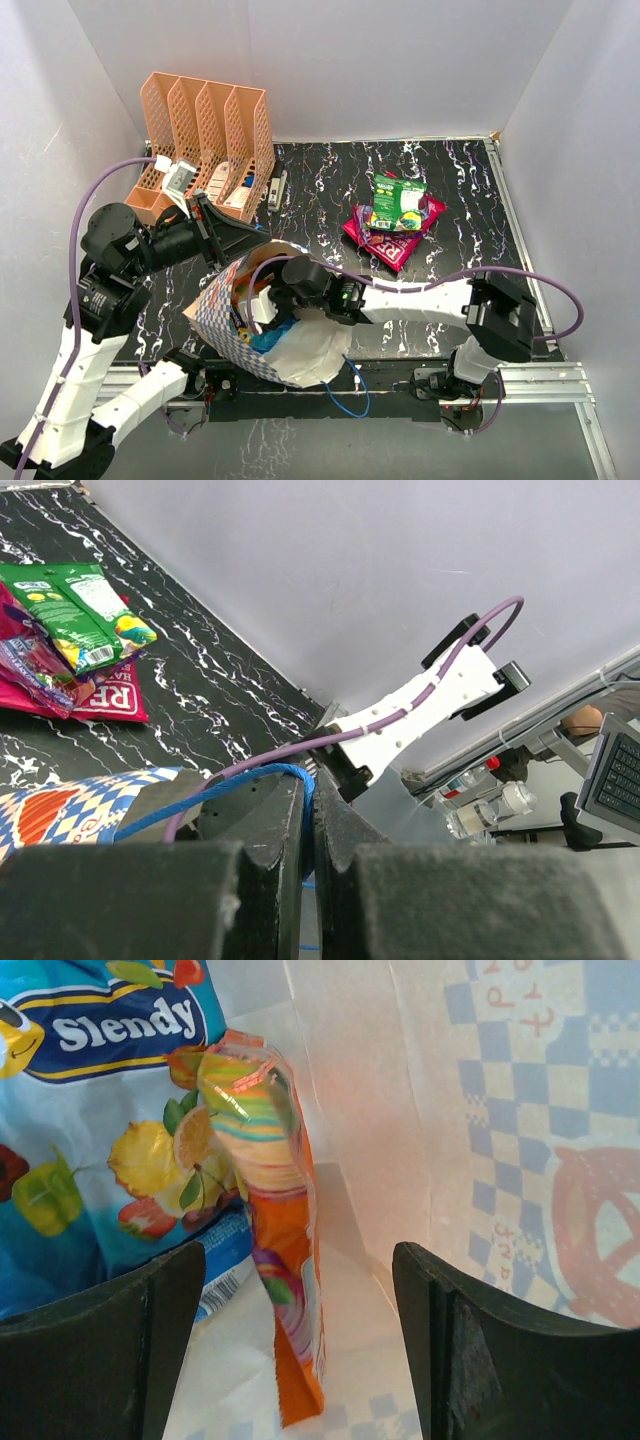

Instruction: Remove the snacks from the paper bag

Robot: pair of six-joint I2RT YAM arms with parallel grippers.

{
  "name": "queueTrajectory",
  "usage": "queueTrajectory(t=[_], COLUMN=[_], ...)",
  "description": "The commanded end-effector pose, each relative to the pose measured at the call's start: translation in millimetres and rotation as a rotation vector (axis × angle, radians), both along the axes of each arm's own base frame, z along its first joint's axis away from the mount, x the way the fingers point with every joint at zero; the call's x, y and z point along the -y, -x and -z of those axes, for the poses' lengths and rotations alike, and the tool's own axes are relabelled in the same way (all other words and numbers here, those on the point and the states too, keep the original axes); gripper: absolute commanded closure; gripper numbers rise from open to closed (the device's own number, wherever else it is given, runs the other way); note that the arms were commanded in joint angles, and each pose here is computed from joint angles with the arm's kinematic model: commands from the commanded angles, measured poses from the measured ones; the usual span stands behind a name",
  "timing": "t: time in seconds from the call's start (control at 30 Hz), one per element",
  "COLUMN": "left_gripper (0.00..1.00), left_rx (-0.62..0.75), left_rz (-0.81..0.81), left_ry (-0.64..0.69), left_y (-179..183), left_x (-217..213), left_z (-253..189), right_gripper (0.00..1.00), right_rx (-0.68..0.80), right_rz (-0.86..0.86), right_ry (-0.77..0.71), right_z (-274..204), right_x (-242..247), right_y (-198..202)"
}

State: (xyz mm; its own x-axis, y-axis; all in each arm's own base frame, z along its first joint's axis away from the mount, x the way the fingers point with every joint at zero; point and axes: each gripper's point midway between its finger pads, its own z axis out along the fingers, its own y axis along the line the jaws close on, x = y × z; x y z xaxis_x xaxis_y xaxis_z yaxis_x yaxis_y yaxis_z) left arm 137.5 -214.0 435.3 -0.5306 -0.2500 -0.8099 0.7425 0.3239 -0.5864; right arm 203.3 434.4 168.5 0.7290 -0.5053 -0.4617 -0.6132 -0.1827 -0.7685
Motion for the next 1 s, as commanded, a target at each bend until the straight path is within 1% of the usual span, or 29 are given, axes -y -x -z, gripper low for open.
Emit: queueTrajectory(t=[0.0, 0.1, 0.2, 0.27, 0.33, 0.43, 0.5, 0.57, 0.73, 0.87, 0.97], left_gripper=[1.0, 1.0, 1.0, 1.0, 1.0, 1.0, 1.0, 1.0, 1.0, 1.0, 1.0], left_rx=[0.112, 0.114, 0.113, 0.111, 0.109, 0.107, 0.107, 0.105, 0.112, 0.104, 0.105], left_rz=[0.045, 0.047, 0.045, 0.043, 0.043, 0.041, 0.032, 0.03, -0.001, -0.032, -0.048], left_ry=[0.077, 0.079, 0.073, 0.072, 0.071, 0.061, 0.059, 0.059, 0.034, 0.021, 0.012], left_y=[17.6, 18.2, 18.3, 18.0, 18.4, 18.5, 17.6, 17.2, 12.6, 7.7, 4.7], left_x=[-2.1, -2.1, -2.5, -2.5, -2.9, -3.4, -4.2, -4.2, -6.6, -8.9, -10.0], left_z=[-33.3, -34.0, -32.5, -31.2, -30.4, -27.8, -27.1, -26.5, -23.0, -20.1, -18.2], right_gripper=[0.23, 0.27, 0.37, 0.46, 0.57, 0.79, 0.9, 0.93, 0.93, 0.93, 0.93], right_rx=[0.021, 0.001, -0.009, -0.018, -0.022, -0.025, -0.037, -0.061, -0.111, -0.199, -0.277], right_rz=[0.007, 0.008, 0.015, 0.025, 0.043, 0.082, 0.089, 0.083, 0.061, 0.039, -0.01], right_ry=[-0.136, -0.127, -0.136, -0.141, -0.156, -0.176, -0.19, -0.216, -0.284, -0.326, -0.345], right_z=[-30.7, -18.0, -10.5, -6.3, -7.3, -13.2, -20.2, -29.0, -56.4, -75.1, -83.8], right_x=[-24.8, -29.6, -32.7, -34.1, -34.6, -32.4, -29.6, -25.6, -6.3, 12.5, 26.8], right_y=[-15.0, -17.5, -18.9, -20.1, -22.3, -27.6, -25.9, -20.3, -2.5, 18.3, 40.0])
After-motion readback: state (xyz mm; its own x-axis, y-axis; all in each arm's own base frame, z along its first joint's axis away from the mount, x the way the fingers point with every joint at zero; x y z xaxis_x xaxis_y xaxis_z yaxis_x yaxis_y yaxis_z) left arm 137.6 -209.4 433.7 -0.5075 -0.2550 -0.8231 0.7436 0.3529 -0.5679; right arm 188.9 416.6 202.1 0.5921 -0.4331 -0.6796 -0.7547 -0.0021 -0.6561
